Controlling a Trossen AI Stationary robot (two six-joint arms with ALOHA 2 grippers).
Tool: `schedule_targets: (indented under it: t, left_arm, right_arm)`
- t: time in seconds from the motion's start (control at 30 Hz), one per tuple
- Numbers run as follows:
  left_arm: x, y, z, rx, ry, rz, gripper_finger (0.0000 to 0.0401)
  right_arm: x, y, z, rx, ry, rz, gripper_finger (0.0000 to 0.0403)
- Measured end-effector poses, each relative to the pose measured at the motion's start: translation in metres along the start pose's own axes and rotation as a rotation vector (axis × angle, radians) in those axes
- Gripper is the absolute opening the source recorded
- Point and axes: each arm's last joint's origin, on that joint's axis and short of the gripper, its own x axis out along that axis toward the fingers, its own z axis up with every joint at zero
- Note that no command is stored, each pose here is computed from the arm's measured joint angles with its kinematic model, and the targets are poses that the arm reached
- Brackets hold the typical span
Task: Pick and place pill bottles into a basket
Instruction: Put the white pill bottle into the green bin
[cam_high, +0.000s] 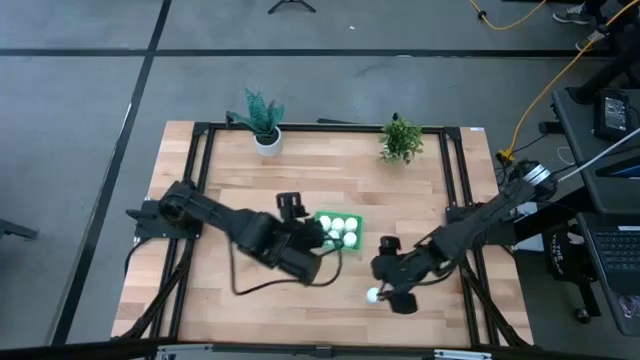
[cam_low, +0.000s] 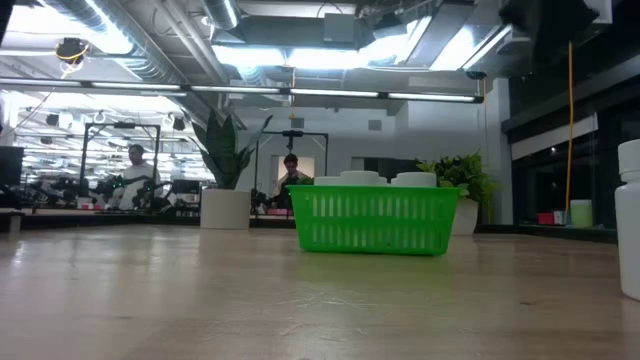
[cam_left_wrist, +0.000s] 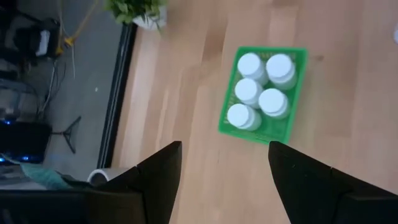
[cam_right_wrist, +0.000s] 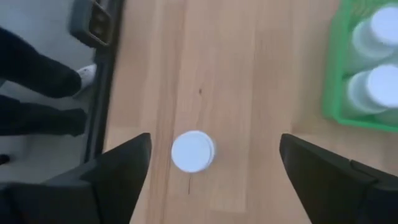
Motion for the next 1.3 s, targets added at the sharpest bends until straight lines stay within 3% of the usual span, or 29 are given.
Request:
schedule_targets:
  t: [0.33, 0.63, 1.3]
  left_arm:
    - [-0.039, -0.011, -0.015, 0.034, -0.120, 0.007, 0.0233]
    - [-0.052, -0.024, -0.022, 0.076, -0.150, -0.015, 0.0233]
    - [-0.052, -0.024, -0.023, 0.093, -0.152, -0.011, 0.0233]
  right_arm:
    - [0.055, 0.012, 0.008, 0.253, 0.134, -0.056, 0.0359]
    - [0.077, 0.013, 0.002, 0.418, 0.264, -0.119, 0.0359]
    - [0.077, 0.017, -0.003, 0.472, 0.284, -0.134, 0.0359]
